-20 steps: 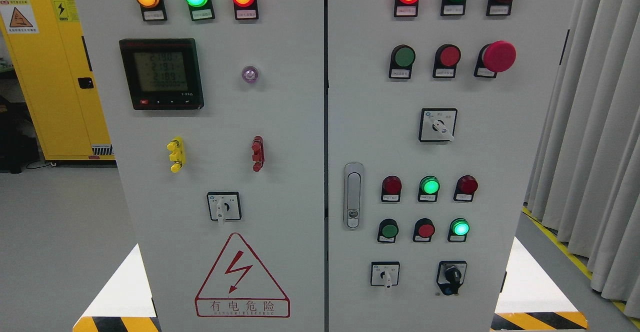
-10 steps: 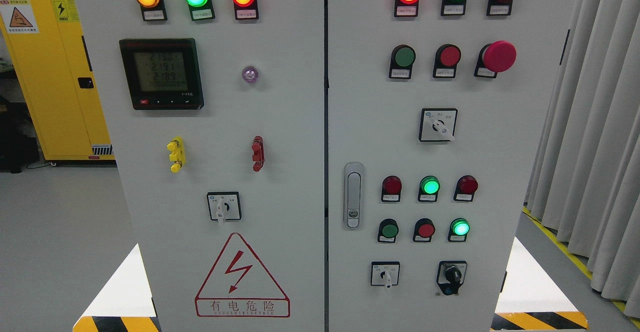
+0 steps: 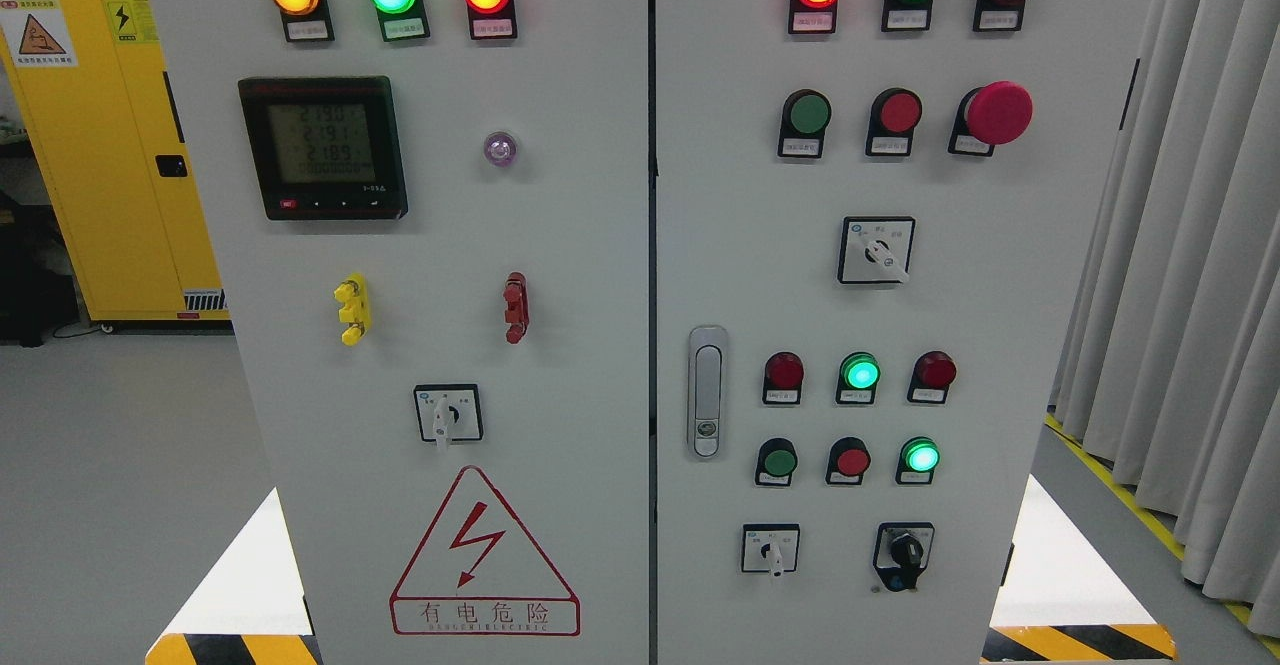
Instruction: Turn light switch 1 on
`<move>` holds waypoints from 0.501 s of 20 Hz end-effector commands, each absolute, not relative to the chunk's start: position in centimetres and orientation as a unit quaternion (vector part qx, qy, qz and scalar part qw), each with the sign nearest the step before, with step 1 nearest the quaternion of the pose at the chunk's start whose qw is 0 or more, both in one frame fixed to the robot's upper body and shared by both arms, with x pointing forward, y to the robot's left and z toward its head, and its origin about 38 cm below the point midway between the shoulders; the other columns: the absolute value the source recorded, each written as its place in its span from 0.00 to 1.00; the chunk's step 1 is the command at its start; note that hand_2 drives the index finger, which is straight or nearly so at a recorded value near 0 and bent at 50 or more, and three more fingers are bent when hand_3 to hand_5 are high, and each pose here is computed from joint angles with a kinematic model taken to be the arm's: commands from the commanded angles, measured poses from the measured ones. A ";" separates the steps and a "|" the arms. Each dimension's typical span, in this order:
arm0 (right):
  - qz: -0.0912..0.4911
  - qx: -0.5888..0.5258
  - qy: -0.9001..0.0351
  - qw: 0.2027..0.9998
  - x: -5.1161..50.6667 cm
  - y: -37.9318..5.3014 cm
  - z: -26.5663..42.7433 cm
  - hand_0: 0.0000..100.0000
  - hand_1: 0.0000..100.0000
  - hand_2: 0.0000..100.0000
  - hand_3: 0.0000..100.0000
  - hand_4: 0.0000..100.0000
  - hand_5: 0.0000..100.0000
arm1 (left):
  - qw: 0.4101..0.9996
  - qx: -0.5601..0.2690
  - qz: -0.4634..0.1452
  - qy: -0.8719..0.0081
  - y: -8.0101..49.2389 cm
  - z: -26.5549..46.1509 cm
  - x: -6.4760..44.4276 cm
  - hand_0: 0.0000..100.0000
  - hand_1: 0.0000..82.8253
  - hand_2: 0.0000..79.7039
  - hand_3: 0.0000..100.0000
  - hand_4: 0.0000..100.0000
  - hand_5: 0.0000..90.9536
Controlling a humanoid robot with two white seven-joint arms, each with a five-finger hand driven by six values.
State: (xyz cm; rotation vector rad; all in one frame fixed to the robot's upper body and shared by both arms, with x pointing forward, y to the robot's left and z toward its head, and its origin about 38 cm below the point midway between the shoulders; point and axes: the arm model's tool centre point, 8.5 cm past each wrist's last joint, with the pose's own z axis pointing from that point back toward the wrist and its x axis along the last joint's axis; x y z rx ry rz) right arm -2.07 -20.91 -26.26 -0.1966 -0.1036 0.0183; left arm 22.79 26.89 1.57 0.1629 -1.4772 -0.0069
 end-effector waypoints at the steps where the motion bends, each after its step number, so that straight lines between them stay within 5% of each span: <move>1: -0.005 -0.099 -0.049 0.994 -2.1 -20.9 -26.3 0.00 0.50 0.04 0.00 0.00 0.00 | 0.637 0.094 0.005 -0.765 26.7 10.6 24.8 0.20 0.75 0.61 0.63 0.70 0.74; 10: -0.005 -0.098 -0.049 0.994 -2.1 -20.9 -26.3 0.00 0.50 0.04 0.00 0.00 0.00 | 0.599 0.108 0.011 -0.793 25.6 15.2 30.4 0.16 0.76 0.66 0.68 0.72 0.77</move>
